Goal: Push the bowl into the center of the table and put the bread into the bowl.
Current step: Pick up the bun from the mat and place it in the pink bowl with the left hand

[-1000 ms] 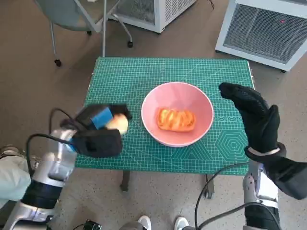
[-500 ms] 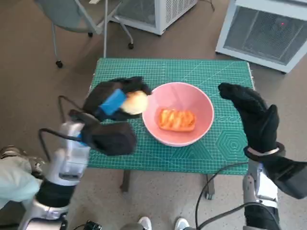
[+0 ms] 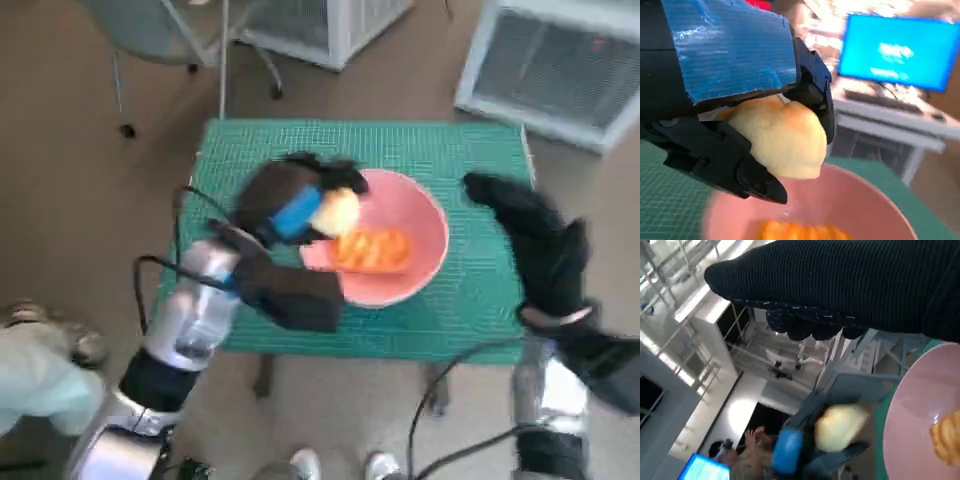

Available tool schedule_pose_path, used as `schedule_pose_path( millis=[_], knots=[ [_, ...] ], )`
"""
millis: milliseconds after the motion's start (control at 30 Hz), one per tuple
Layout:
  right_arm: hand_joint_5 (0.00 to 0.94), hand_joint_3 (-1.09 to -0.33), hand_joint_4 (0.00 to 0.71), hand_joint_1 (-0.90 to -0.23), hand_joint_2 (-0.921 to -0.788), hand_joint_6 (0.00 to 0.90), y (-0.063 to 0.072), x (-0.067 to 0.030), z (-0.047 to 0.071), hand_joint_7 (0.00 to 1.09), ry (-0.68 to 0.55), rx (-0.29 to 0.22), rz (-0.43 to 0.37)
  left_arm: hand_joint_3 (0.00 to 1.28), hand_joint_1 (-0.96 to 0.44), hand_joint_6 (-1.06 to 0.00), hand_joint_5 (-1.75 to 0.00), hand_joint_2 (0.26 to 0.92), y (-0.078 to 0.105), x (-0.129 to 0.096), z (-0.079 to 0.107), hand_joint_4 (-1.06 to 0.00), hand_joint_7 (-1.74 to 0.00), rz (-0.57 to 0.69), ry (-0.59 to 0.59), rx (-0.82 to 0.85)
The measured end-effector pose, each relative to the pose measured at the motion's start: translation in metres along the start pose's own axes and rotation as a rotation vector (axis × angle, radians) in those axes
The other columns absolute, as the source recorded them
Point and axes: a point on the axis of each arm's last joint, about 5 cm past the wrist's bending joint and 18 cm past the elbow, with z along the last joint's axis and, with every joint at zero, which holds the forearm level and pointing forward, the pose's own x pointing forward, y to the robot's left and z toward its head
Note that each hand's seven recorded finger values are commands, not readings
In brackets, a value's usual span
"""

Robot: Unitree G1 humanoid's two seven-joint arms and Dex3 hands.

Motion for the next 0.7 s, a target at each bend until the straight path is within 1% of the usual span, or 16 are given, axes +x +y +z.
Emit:
schedule_pose_path(
  millis=[33,100,133,167,200,233,333,433,533,700],
  knots=[
    [0.002,-0.742,0.078,-0.637,-0.921,-0.001,0.0,0.0,0.0,0.37,-0.003,-0.001,0.0,0.14,0.0,-0.55,-1.26,0.916,-0.003,0.002,0.001,-0.63,-1.21,-0.016,-0.006,-0.004],
    [0.003,-0.742,0.078,-0.637,-0.921,-0.001,0.0,-0.0006,0.001,0.37,-0.006,-0.004,-0.003,0.21,0.0,-0.48,-1.34,0.918,-0.012,0.008,0.003,-0.52,-1.31,-0.056,-0.02,-0.022],
    [0.003,-0.741,0.079,-0.636,-0.921,-0.001,0.0,-0.0011,0.002,0.37,-0.007,-0.006,-0.004,0.19,-0.01,-0.44,-1.0,0.881,-0.017,0.01,0.004,-0.43,-1.02,-0.075,-0.025,-0.031],
    [0.003,-0.741,0.079,-0.636,-0.921,-0.001,0.0,-0.0015,0.002,0.37,-0.007,-0.008,-0.005,0.17,-0.03,-0.43,-0.82,0.871,-0.02,0.011,0.005,-0.41,-0.86,-0.094,-0.029,-0.037],
    [0.003,-0.741,0.08,-0.636,-0.921,-0.001,0.0,-0.0023,0.002,0.37,-0.006,-0.01,-0.008,0.13,-0.06,-0.43,-0.54,0.864,-0.024,0.013,0.005,-0.39,-0.6,-0.111,-0.031,-0.04],
    [0.003,-0.741,0.08,-0.636,-0.921,-0.001,0.0,-0.0032,0.002,0.37,-0.005,-0.011,-0.013,0.09,-0.08,-0.45,-0.34,0.865,-0.027,0.014,0.005,-0.38,-0.41,-0.127,-0.032,-0.042],
    [0.004,-0.741,0.082,-0.636,-0.921,-0.001,-0.001,-0.0065,0.003,0.37,-0.001,-0.016,-0.026,0.04,-0.23,-0.42,-0.11,0.867,-0.033,0.016,0.004,-0.32,-0.15,-0.164,-0.026,-0.041],
    [0.005,-0.74,0.083,-0.637,-0.921,-0.001,-0.001,-0.0089,0.003,0.37,0.003,-0.019,-0.036,0.03,-0.33,-0.39,-0.04,0.871,-0.037,0.016,0.002,-0.25,-0.05,-0.19,-0.013,-0.031],
    [0.005,-0.739,0.084,-0.638,-0.921,-0.001,0.0,-0.0098,0.004,0.37,0.001,-0.021,-0.04,0.02,-0.37,-0.36,-0.01,0.874,-0.038,0.015,-0.001,-0.21,-0.02,-0.205,0.005,-0.027],
    [0.006,-0.738,0.086,-0.638,-0.921,-0.001,0.0,-0.0093,0.005,0.37,-0.005,-0.025,-0.044,0.01,-0.4,-0.32,0.0,0.876,-0.036,0.014,-0.004,-0.16,0.0,-0.204,0.015,-0.021]
  ],
)
